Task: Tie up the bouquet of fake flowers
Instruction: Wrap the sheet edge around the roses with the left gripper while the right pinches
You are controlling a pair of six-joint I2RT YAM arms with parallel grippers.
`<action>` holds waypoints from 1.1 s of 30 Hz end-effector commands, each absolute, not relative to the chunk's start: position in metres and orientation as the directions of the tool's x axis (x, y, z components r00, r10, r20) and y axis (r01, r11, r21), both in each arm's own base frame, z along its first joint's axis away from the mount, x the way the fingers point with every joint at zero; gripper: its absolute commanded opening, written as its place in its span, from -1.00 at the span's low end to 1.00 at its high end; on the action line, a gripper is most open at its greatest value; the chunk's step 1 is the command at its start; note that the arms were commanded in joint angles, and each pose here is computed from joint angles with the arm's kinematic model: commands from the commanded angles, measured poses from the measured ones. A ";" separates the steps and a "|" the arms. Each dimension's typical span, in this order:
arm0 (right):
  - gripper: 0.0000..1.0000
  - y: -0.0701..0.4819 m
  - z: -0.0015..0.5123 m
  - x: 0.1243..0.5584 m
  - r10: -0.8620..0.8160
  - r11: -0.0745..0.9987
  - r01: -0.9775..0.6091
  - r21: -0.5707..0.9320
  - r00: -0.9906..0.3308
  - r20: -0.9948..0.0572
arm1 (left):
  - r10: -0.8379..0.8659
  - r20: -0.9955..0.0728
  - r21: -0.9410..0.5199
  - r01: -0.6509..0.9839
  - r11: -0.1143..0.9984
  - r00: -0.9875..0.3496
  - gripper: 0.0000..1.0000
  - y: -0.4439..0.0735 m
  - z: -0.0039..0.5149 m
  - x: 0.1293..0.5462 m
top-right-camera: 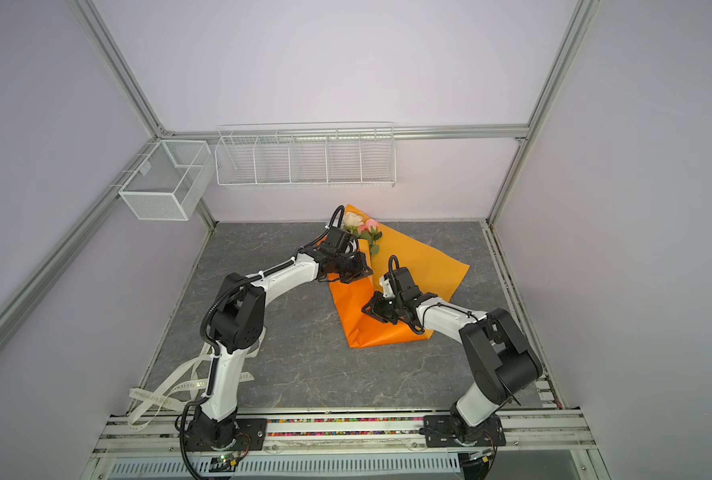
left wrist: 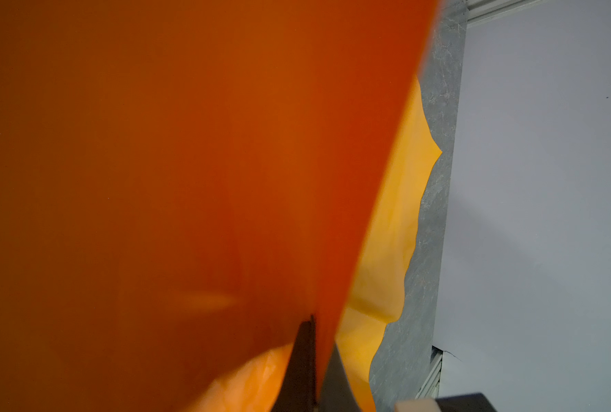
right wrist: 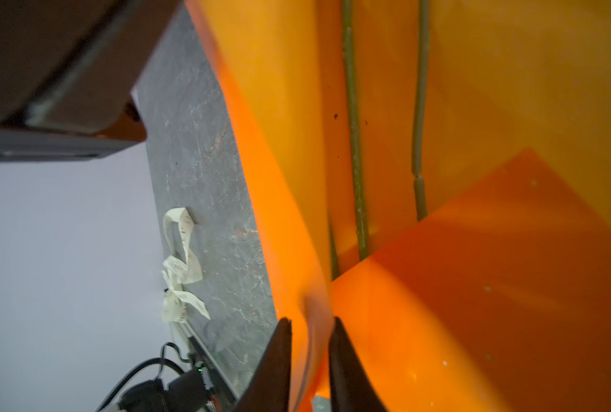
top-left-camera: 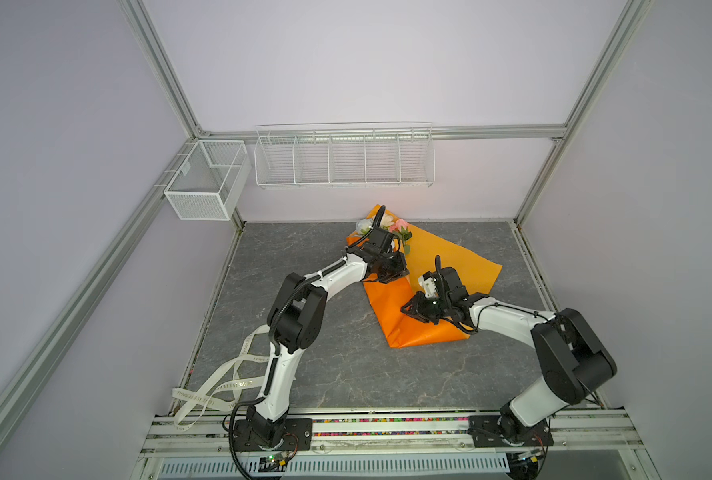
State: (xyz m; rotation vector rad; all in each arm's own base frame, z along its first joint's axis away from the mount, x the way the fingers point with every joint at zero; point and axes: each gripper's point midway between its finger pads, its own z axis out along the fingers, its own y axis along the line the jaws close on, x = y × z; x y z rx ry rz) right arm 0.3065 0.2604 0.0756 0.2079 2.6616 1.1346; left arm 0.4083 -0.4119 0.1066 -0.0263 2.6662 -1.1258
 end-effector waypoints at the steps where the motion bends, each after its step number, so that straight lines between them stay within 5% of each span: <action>1: -0.87 0.258 0.064 0.304 0.224 0.695 0.054 0.717 -0.964 -0.144 | -0.075 -0.239 -0.703 0.119 0.701 -0.968 -0.82 -0.417 0.114 0.407; 6: -0.87 0.248 0.043 0.296 0.241 0.727 0.112 0.678 -0.965 -0.100 | -0.050 -0.340 -0.655 0.198 0.729 -0.939 -0.21 -0.402 0.152 0.405; 10: -0.87 0.246 0.035 0.293 0.245 0.734 0.131 0.666 -0.966 -0.081 | -0.060 -0.412 -0.612 0.228 0.757 -0.909 -0.03 -0.378 0.178 0.402; 13: -0.87 0.245 0.032 0.292 0.243 0.736 0.135 0.663 -0.967 -0.073 | -0.134 -0.417 -0.637 0.185 0.748 -0.899 -0.10 -0.349 0.179 0.413; 20: -0.87 0.245 0.034 0.292 0.217 0.753 0.118 0.648 -0.973 -0.075 | -0.260 -0.316 -0.740 0.066 0.669 -0.912 -0.62 -0.306 0.146 0.447; 33: -0.87 0.239 0.029 0.289 0.181 0.796 0.106 0.595 -0.981 -0.067 | -0.325 -0.249 -0.777 -0.012 0.629 -0.912 -0.75 -0.293 0.081 0.514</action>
